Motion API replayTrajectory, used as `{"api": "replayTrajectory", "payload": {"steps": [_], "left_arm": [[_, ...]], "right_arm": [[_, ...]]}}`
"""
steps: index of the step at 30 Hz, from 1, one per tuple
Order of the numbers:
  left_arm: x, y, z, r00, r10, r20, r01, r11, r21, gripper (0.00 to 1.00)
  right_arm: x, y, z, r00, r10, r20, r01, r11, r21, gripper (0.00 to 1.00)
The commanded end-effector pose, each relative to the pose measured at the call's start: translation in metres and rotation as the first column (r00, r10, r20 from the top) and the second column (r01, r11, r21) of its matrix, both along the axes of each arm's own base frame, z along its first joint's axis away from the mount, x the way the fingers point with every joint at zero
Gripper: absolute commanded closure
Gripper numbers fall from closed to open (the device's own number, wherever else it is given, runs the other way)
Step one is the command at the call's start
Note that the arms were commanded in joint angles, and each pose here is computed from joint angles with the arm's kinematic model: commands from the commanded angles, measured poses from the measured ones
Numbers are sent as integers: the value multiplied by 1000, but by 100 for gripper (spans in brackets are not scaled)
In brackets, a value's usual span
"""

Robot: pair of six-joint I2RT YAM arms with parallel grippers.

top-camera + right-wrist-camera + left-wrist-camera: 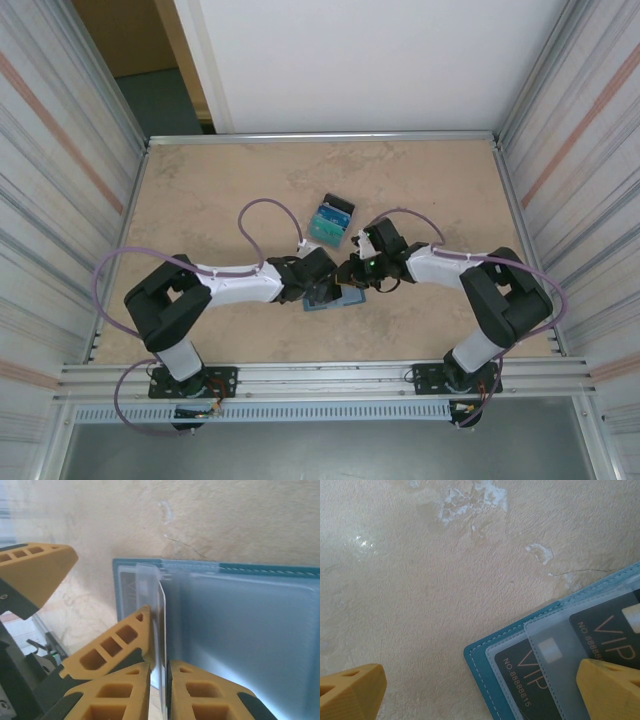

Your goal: Take the credit cards out of the card holder

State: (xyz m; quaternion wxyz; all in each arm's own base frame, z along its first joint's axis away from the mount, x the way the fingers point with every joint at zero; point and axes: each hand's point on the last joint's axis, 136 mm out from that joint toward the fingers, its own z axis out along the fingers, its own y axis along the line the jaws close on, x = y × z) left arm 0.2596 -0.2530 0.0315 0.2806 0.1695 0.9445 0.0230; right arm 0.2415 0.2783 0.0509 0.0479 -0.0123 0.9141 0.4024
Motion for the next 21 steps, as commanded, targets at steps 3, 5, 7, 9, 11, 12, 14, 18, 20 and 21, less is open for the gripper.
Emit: {"api": "replayTrajectory", "payload": {"steps": [3,5,7,9,11,12,14,18,20,21], "left_arm": [[-11,10,-19,998,11,-59,-8,998,60,1],[-11,9,-18,998,11,-59,-7,998,57,1],[-11,10,-19,998,12,-60,-8,998,60,1],[-11,10,-18,998,14,-58,-11,998,57,1],[-11,11,-18,998,16,-57,-13,998,56,1],[-11,12,-18,998,18,-55,-15,998,59,1],[-11,14,-17,998,24,-52,-21,998,63,1],[-12,19,-18,998,33,-48,-29,997,73,1],[-12,21,-19,998,37,-47,-33,996,77,1],[-13,22,-19,998,39,-47,-35,996,78,1]], "right_arm": [[3,11,2,1000,10,-18,-8,997,79,83],[4,11,0,1000,10,-24,-8,997,78,83],[3,11,-4,1000,7,-30,-5,998,68,82],[3,9,-7,999,4,-33,-2,998,55,83],[4,6,-9,1000,-6,-29,6,999,33,88],[3,3,-9,1000,-8,-25,9,1000,19,91],[4,-2,-9,1000,-19,-11,19,1000,-11,93],[7,-19,-7,999,-46,26,48,995,-91,97],[8,-27,-6,997,-58,41,63,990,-129,99],[8,-32,-5,997,-64,50,71,986,-148,99]]}}
